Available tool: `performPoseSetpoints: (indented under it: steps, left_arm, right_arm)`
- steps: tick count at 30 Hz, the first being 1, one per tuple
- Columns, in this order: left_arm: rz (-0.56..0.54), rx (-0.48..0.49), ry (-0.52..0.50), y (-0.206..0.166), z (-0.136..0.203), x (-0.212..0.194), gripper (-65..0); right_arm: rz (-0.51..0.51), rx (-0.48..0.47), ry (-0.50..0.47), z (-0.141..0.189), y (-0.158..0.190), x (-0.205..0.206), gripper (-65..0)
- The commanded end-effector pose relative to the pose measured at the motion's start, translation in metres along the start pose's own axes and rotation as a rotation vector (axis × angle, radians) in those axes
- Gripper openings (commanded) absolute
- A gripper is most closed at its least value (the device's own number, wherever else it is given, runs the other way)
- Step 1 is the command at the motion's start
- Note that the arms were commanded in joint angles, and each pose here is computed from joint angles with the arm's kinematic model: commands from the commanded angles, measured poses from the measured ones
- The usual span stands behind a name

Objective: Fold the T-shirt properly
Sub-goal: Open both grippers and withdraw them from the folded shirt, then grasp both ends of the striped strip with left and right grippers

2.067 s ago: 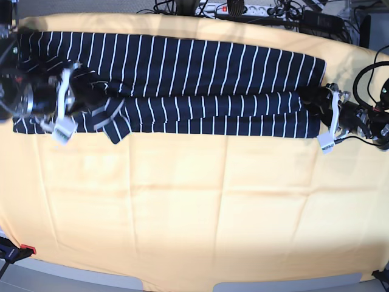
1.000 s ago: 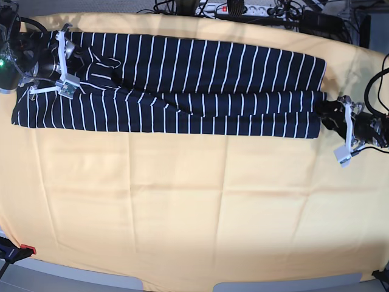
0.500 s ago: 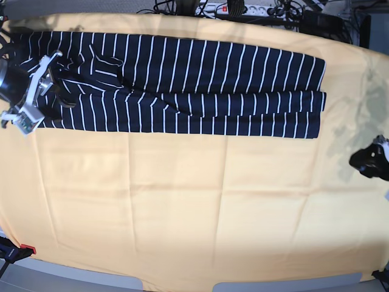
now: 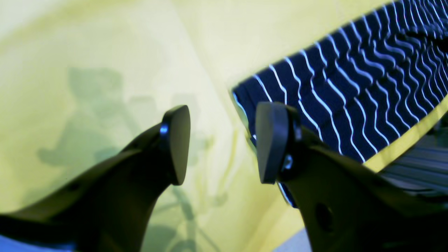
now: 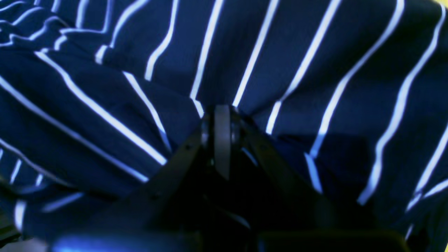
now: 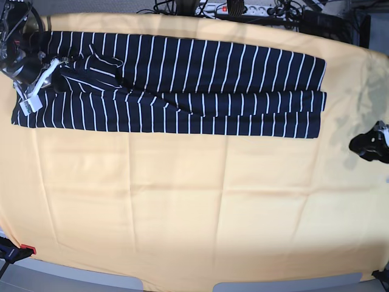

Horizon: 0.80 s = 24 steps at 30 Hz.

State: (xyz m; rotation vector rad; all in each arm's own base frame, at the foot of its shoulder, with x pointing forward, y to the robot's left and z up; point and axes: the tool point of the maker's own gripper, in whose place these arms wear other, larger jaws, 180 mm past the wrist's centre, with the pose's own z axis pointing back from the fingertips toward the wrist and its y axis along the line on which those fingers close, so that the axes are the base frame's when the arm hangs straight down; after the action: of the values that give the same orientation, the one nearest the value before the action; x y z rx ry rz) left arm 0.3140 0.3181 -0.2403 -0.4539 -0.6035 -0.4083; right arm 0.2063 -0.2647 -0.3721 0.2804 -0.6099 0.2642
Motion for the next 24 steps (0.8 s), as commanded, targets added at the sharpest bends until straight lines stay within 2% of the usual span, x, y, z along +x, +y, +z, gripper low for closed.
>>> performPoseSetpoints:
  steps: [1,10,18,24]
  left_arm:
    - [-0.011,0.012,-0.026,0.001,0.011,0.009,-33.2]
    - [0.145,-0.117,0.060,-0.024,-0.026,-0.057,-33.2]
    - [0.276,-0.101,-0.053,-0.021,-0.019,-0.082,-33.2]
    - [0.351,-0.111,-0.067,-0.031,-0.037,-0.110,-33.1]
  right_arm:
    - [0.029,-0.016,-0.020,0.006,-0.005,0.010,-65.0]
    - [0.032,-0.017,-0.027,0.006,-0.005,0.012,-65.0]
    - [0.032,-0.017,-0.031,0.006,-0.005,0.013,-65.0]
    - [0.034,-0.016,-0.039,0.006,-0.005,0.015,-65.0]
